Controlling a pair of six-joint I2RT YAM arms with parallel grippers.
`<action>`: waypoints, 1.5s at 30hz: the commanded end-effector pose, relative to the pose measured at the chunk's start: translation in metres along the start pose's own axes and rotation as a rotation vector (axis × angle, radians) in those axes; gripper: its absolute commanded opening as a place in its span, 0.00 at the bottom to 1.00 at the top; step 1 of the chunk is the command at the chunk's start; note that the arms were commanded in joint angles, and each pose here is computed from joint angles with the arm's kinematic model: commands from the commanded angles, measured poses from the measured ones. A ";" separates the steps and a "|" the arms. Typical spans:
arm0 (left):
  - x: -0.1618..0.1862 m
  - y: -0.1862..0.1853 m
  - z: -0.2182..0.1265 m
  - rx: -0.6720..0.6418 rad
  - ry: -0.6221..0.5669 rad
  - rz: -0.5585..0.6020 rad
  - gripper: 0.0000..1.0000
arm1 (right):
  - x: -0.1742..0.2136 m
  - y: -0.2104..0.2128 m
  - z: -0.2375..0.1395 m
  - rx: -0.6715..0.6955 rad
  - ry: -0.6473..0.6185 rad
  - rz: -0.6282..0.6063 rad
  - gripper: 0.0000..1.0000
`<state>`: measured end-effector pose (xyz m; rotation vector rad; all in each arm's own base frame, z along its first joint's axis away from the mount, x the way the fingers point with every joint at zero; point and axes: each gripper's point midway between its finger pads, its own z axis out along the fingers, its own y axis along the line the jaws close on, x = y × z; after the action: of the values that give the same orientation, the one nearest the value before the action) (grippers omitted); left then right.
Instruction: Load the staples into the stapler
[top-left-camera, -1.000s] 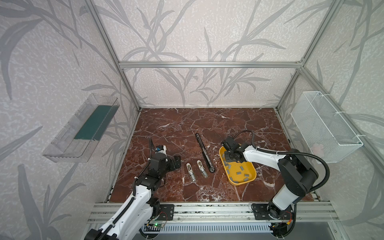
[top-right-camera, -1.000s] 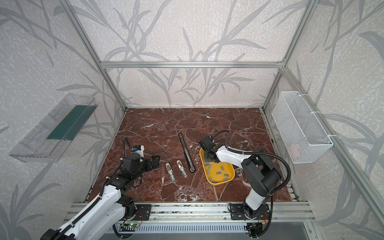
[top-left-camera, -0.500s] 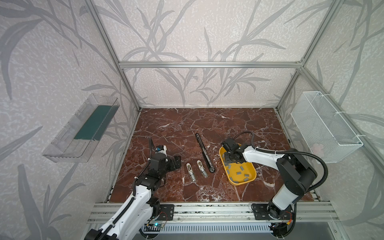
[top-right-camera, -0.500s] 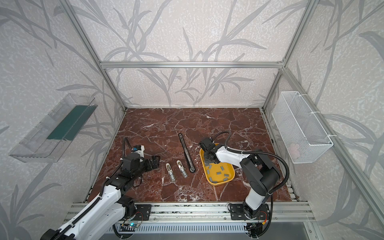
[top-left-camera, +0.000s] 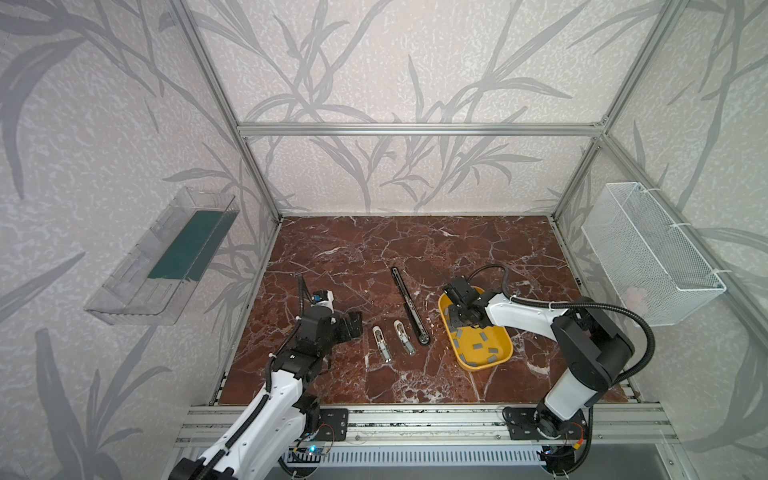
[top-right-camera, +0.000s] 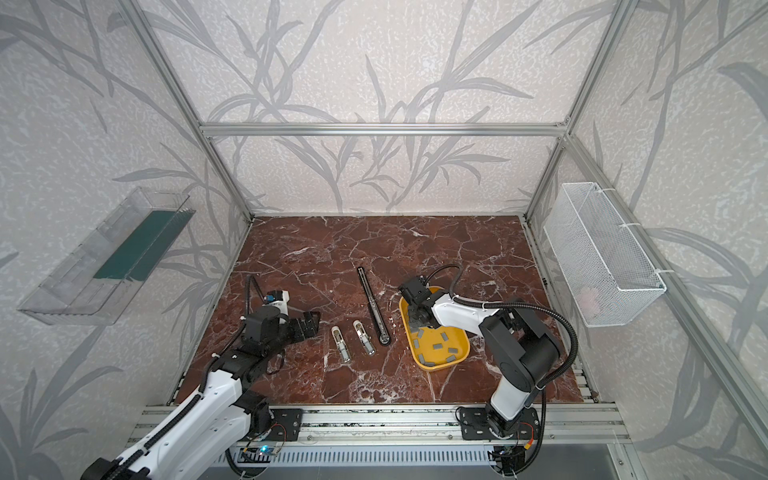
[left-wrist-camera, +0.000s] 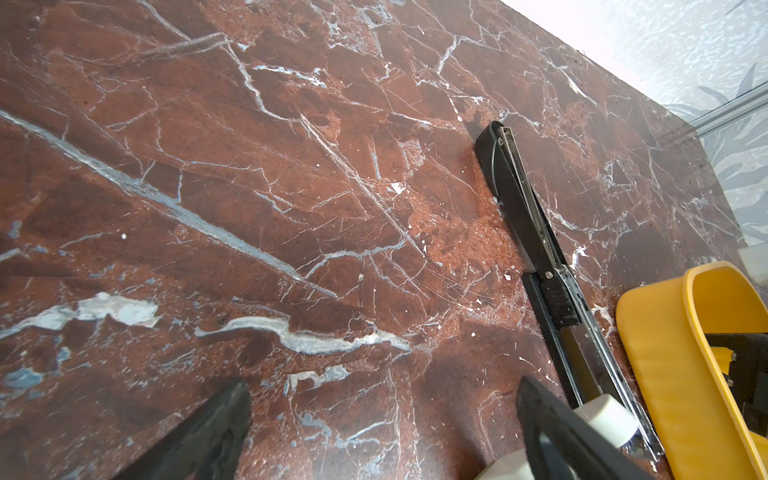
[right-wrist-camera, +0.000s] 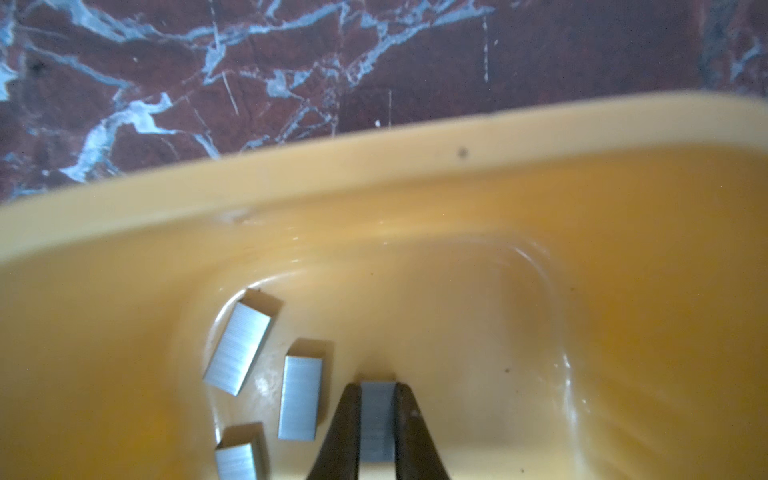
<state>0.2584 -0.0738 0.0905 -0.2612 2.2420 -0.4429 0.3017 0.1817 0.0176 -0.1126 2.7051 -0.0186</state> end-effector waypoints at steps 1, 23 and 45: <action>-0.012 -0.018 -0.003 0.083 -0.035 0.023 0.99 | 0.014 -0.012 0.006 0.041 0.029 -0.007 0.14; -0.022 -0.001 -0.058 0.052 -0.216 -0.051 0.99 | -0.027 0.046 -0.175 -0.347 -0.468 -0.276 0.08; -0.011 -0.010 -0.039 0.087 -0.126 -0.023 0.99 | 0.012 0.159 -0.125 -0.523 -0.413 -0.472 0.06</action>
<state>0.2332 -0.0685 0.1158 -0.2788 2.1324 -0.5080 0.2328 0.3250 0.1208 -0.8050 2.1674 0.4588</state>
